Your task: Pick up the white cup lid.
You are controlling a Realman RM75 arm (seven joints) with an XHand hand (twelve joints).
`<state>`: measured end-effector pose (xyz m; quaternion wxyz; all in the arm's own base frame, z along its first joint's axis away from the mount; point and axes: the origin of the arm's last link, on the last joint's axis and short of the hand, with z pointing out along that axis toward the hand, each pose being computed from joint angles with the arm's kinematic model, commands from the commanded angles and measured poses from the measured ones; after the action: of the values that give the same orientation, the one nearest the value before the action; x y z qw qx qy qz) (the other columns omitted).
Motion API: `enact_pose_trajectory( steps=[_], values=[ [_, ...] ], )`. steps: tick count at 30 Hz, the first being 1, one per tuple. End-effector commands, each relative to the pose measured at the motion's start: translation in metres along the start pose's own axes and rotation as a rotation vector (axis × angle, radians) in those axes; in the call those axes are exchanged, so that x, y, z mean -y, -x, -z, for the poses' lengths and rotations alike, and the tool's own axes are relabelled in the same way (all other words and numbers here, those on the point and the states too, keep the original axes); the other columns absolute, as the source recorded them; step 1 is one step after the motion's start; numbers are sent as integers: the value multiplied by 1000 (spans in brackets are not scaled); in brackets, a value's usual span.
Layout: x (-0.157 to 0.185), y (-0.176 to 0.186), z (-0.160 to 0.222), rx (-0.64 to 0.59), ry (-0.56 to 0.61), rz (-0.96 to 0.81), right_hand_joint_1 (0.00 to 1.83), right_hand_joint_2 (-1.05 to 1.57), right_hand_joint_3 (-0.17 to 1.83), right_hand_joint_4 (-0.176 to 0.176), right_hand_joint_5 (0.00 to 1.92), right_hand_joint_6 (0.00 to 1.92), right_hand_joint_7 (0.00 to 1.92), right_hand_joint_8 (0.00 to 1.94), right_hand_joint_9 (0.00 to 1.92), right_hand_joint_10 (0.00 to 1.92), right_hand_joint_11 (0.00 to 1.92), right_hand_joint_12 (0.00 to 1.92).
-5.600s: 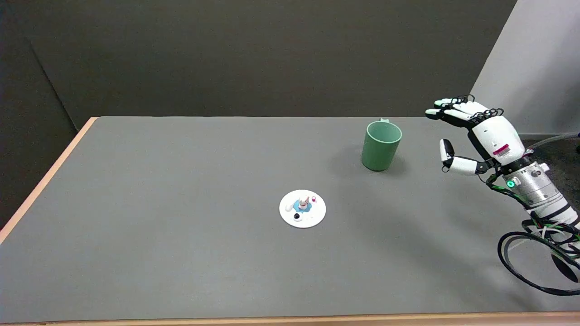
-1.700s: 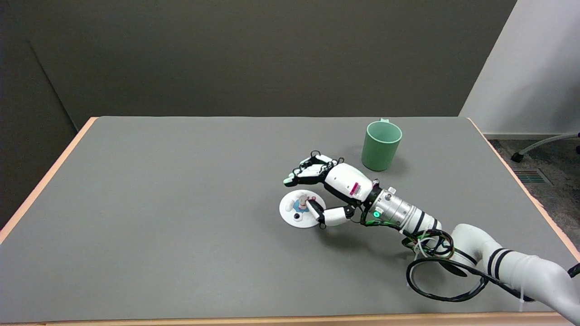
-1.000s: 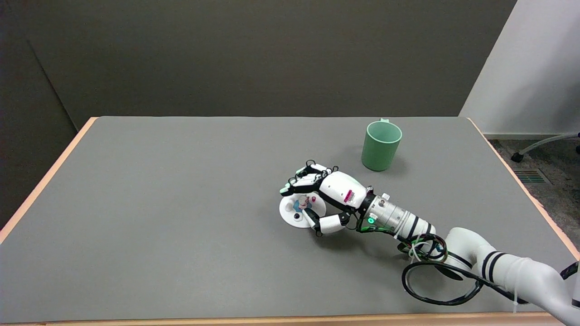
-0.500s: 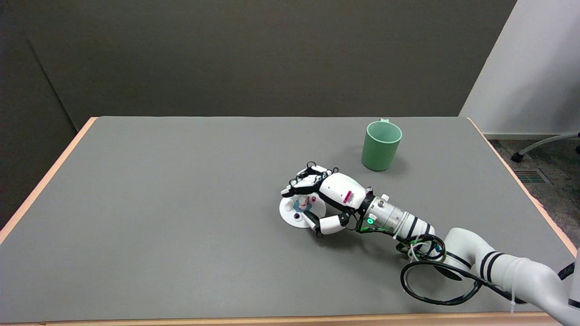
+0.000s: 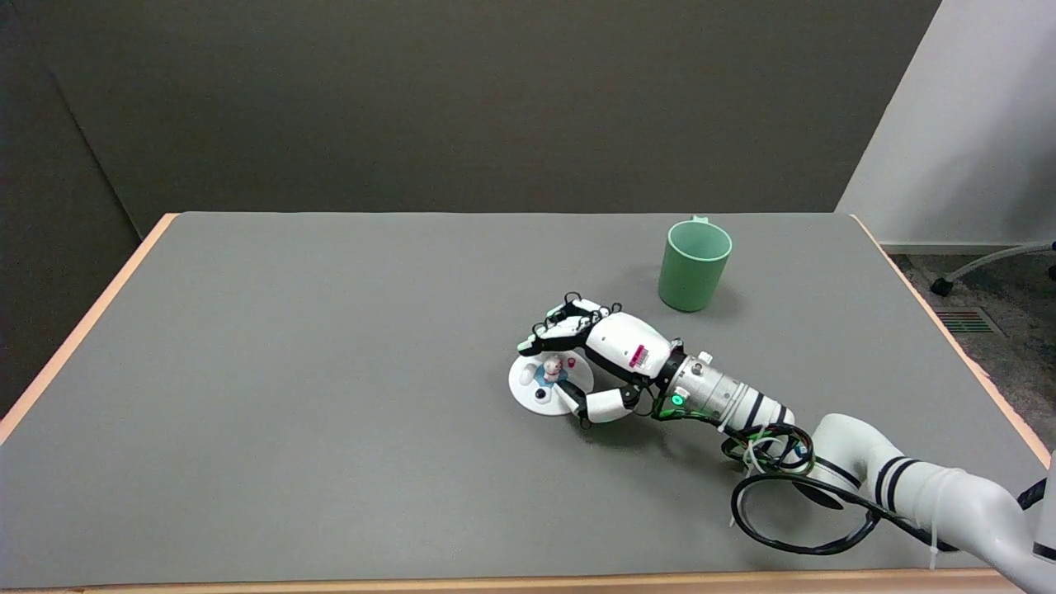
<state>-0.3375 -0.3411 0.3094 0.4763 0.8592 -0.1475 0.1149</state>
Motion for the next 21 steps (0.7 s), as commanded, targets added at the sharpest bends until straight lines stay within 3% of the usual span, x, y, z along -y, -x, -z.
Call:
enact_pose_trajectory(
  steps=[1, 13, 15, 18, 21],
  values=[
    [-6, -2, 2, -1, 16, 9, 812, 877, 880, 25, 650, 204, 604, 189, 516, 179, 80, 759],
    [-3, 2, 4, 6, 7, 3, 847, 964, 705, 24, 672, 212, 688, 221, 559, 225, 68, 770],
    [-2, 2, 4, 4, 3, -1, 865, 860, 880, 22, 701, 171, 698, 220, 532, 285, 50, 788],
    [-1, 3, 4, 6, 1, -3, 866, 878, 845, 18, 718, 185, 663, 296, 479, 380, 3, 849],
    [2, 3, 3, 4, -7, -8, 888, 976, 673, 9, 701, 252, 648, 350, 461, 426, -1, 818]
  ],
)
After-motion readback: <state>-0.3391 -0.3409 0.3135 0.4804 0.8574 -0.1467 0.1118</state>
